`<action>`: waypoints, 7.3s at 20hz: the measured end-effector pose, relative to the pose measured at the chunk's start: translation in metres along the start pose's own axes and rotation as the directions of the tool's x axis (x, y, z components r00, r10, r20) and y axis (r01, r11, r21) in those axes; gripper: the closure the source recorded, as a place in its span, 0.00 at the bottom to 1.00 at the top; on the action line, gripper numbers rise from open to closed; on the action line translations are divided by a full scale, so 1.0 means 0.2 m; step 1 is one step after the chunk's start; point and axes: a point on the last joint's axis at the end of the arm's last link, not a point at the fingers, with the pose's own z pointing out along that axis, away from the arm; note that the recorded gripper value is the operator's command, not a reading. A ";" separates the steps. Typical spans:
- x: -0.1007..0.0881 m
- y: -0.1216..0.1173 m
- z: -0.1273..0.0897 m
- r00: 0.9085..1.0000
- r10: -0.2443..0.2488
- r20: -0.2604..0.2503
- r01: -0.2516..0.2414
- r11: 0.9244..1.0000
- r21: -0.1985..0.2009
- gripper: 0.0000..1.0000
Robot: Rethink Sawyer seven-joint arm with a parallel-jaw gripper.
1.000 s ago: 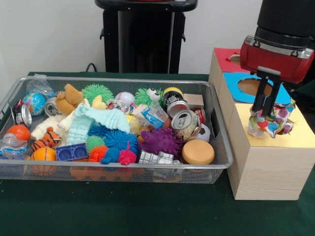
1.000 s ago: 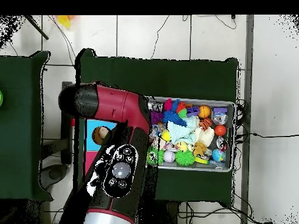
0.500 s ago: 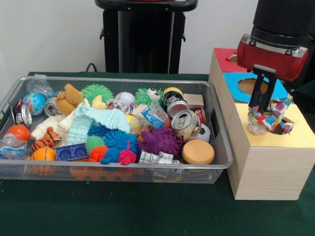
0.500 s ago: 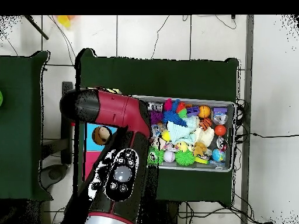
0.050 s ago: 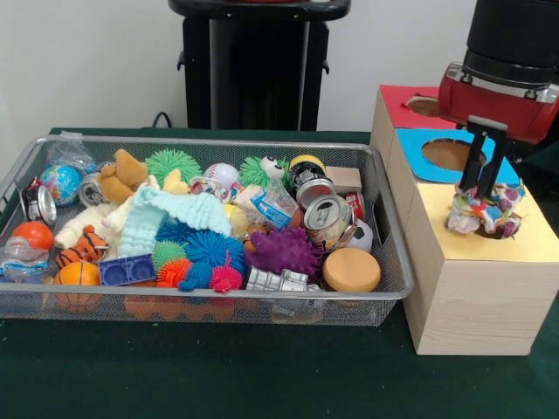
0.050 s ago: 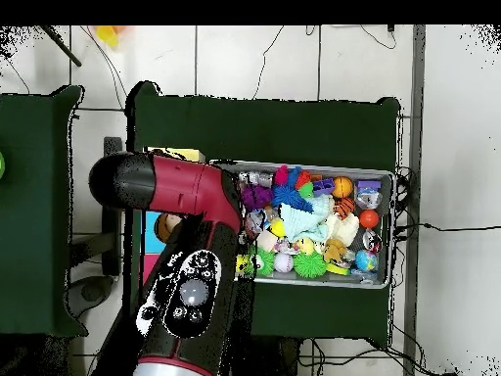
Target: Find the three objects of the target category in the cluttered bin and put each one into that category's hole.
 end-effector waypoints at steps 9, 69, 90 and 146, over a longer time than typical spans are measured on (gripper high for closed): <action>0.06 0.06 0.01 1.000 -0.017 -0.010 0.017 1.000 -0.010 1.00; 0.14 0.04 0.27 1.000 0.009 -0.030 -0.011 0.998 -0.063 1.00; 0.19 0.00 0.50 0.999 -0.039 -0.008 0.038 0.997 -0.059 1.00; 0.21 0.05 0.46 0.997 -0.067 0.026 0.068 0.995 -0.071 1.00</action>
